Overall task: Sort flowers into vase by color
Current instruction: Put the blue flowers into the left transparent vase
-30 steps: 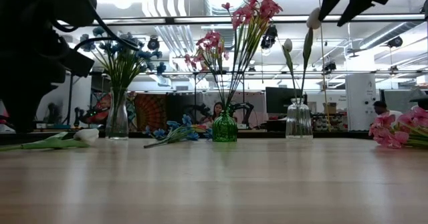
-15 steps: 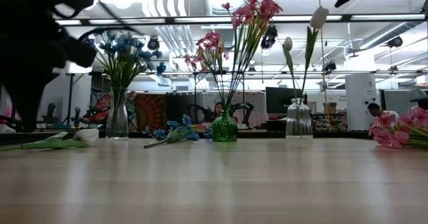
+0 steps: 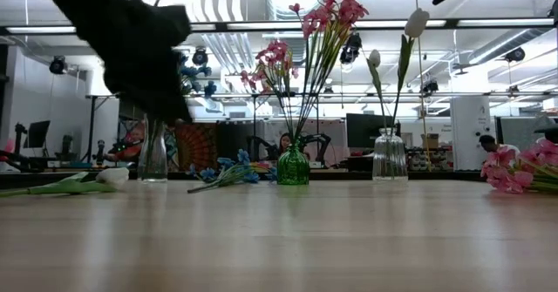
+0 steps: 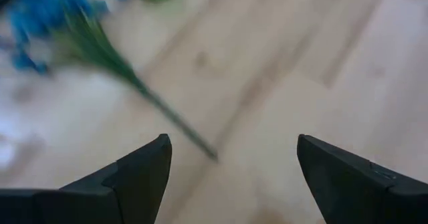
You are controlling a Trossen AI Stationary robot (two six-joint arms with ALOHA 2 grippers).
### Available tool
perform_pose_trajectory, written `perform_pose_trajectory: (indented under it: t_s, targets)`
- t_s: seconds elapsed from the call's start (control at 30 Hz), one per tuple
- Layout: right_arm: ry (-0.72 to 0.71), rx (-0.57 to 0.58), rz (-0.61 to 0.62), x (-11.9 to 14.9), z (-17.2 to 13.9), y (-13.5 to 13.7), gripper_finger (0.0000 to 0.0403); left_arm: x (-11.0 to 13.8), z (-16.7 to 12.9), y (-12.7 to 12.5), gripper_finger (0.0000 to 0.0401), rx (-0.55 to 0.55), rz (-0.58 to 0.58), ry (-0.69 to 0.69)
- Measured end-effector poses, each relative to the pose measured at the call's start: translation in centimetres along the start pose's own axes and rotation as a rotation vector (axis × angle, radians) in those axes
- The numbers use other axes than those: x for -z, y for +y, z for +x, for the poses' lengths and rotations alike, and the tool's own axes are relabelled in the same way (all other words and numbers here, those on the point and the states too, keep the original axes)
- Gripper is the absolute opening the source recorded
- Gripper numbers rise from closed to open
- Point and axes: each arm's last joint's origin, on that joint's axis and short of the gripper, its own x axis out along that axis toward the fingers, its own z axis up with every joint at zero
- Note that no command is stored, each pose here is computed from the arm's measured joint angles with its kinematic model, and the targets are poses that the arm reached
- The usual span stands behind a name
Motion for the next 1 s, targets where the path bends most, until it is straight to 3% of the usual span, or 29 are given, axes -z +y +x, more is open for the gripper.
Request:
perform_pose_trajectory:
  t_s: [0.2,0.37,0.7,1.0]
  targets:
    - [0.001,0.001,-0.014,0.0,0.0,0.0,0.0302,0.0,3.0,0.1,0.0303,-0.133,0.041,-0.178]
    - [0.003,0.005,-0.017,0.1,0.1,0.1,0.0306,0.6,6.5,1.9,0.0301,-0.197,-0.034,-0.178]
    - [0.005,0.027,-0.028,0.4,0.5,0.1,0.0309,-0.2,11.6,4.0,0.0278,-0.223,-0.106,-0.166]
    - [0.006,0.029,-0.027,0.4,0.6,0.1,0.0309,0.3,13.9,4.6,0.0251,-0.250,-0.167,-0.119]
